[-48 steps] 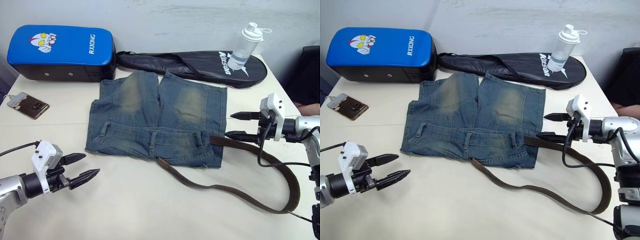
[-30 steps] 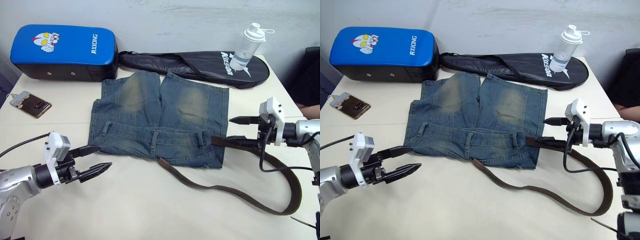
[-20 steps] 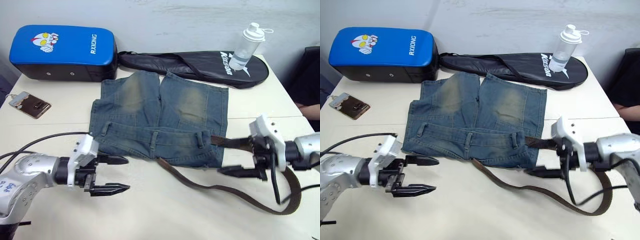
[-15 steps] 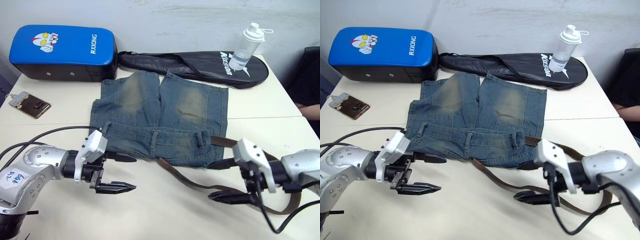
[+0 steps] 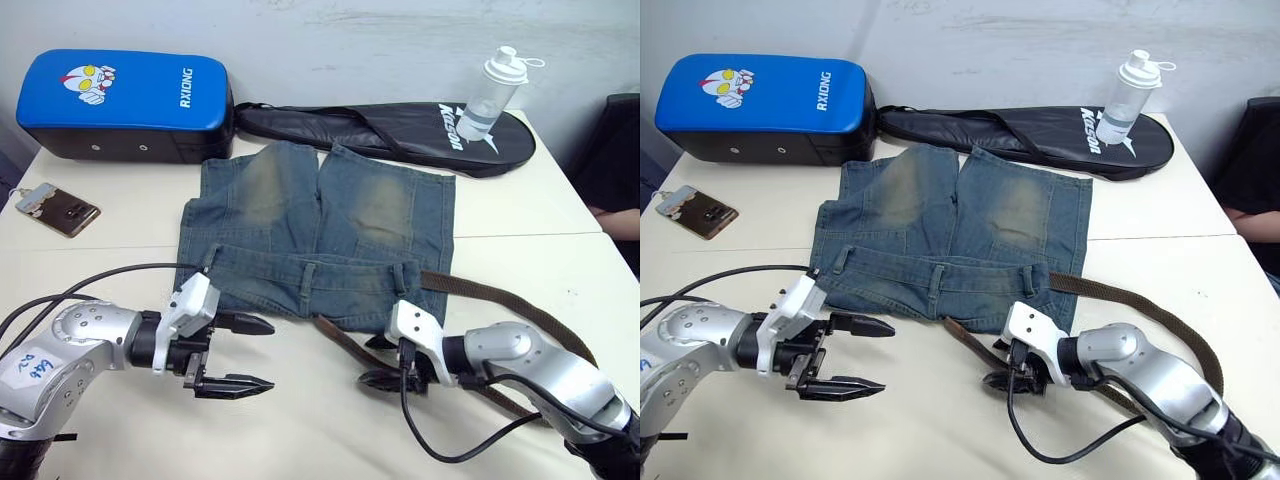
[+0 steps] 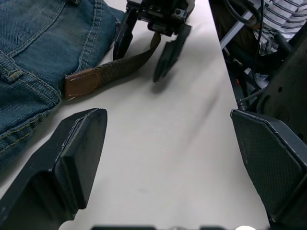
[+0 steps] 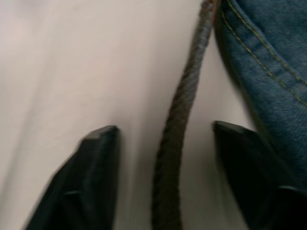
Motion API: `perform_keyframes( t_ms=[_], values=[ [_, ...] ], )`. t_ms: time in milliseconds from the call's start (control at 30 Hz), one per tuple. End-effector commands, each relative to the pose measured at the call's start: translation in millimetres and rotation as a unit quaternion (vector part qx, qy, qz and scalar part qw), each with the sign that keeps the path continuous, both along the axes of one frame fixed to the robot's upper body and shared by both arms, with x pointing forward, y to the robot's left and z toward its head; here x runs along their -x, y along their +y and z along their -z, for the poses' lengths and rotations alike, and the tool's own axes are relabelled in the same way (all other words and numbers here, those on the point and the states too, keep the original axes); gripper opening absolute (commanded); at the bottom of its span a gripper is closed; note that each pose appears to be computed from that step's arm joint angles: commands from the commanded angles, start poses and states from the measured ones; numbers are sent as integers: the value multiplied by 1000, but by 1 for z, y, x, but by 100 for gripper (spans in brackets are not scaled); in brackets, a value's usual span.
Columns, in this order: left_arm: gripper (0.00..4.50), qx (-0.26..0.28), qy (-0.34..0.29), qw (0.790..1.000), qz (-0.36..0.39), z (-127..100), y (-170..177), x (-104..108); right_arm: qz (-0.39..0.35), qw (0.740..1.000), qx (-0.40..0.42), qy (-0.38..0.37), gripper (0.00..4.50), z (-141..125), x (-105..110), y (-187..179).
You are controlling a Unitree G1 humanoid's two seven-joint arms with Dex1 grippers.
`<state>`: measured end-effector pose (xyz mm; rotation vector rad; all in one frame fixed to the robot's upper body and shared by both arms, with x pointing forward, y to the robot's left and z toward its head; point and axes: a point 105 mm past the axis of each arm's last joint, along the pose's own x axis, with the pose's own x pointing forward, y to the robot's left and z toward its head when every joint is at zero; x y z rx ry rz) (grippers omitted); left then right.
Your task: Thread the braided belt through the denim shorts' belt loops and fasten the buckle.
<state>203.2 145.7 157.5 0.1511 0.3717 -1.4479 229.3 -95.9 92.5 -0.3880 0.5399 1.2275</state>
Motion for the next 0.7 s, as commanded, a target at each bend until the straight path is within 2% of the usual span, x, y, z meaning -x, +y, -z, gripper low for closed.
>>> perform_keyframes(
  t_ms=[33,133,233,400,567,700],
  values=[
    [450,1,-25,1000,-8,-11,2,4,-27,1000,3,-14,153,-1,-7,4],
    [450,16,-26,999,-22,-14,3,2,-40,999,-26,-18,11,-20,-15,2],
    [450,27,-18,999,-36,-13,1,0,-79,992,-98,5,4,-54,-10,-2],
    [450,127,11,991,-46,-33,-21,-11,-141,968,-193,78,4,-95,16,-1],
    [450,178,45,981,-68,-37,-42,-24,-148,962,-208,95,4,-102,22,2],
    [450,221,76,971,-42,-48,-58,-18,-139,963,-211,91,4,-103,22,3]
  ],
)
